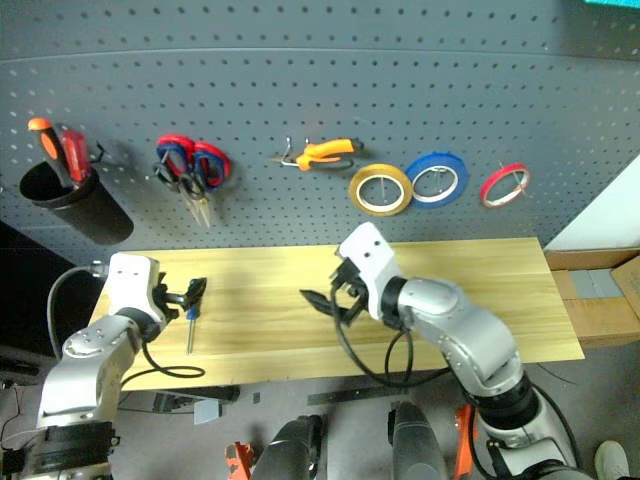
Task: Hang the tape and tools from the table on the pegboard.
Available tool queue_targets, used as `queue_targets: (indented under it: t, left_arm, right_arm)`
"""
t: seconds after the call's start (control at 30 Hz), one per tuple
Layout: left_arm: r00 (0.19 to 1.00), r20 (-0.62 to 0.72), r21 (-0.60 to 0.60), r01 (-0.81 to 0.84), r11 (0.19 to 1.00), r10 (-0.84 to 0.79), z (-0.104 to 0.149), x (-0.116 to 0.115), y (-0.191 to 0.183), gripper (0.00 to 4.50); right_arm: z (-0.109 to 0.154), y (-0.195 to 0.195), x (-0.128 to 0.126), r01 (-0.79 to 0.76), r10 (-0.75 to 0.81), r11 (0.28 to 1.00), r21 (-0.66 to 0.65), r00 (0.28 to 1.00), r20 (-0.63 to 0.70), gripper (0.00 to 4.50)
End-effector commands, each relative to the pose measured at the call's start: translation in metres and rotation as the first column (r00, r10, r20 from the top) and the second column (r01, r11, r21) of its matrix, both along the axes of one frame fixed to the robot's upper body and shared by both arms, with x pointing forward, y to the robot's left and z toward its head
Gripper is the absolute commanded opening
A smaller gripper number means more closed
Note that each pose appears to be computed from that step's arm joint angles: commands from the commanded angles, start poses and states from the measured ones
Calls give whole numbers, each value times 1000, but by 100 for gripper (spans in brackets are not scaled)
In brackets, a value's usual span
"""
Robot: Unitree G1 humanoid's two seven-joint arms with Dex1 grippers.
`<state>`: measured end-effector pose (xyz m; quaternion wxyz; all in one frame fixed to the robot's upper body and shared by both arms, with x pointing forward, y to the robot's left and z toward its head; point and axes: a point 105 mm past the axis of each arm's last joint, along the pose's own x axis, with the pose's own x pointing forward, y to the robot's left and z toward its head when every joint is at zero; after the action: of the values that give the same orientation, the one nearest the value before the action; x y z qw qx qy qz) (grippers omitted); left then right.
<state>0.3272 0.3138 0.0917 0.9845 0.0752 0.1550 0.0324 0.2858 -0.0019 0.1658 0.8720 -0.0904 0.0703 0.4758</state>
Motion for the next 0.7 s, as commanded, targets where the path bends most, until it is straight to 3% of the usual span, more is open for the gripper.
queue_targets:
  t: [0.03,0.33,0.7]
  left_arm:
    - [992,-31,-39,-125,991,123,2,0,26,395]
    - [958,-189,-91,-234,968,214,-29,4,38,395]
    - [942,-270,-133,-240,962,197,-57,22,22,395]
  right_arm:
    - [1,14,-5,-13,13,1000,-7,1000,-25,450]
    - [-9,39,8,18,-23,998,-62,997,-71,450]
    - [-2,58,-3,-51,49,996,-73,998,-38,450]
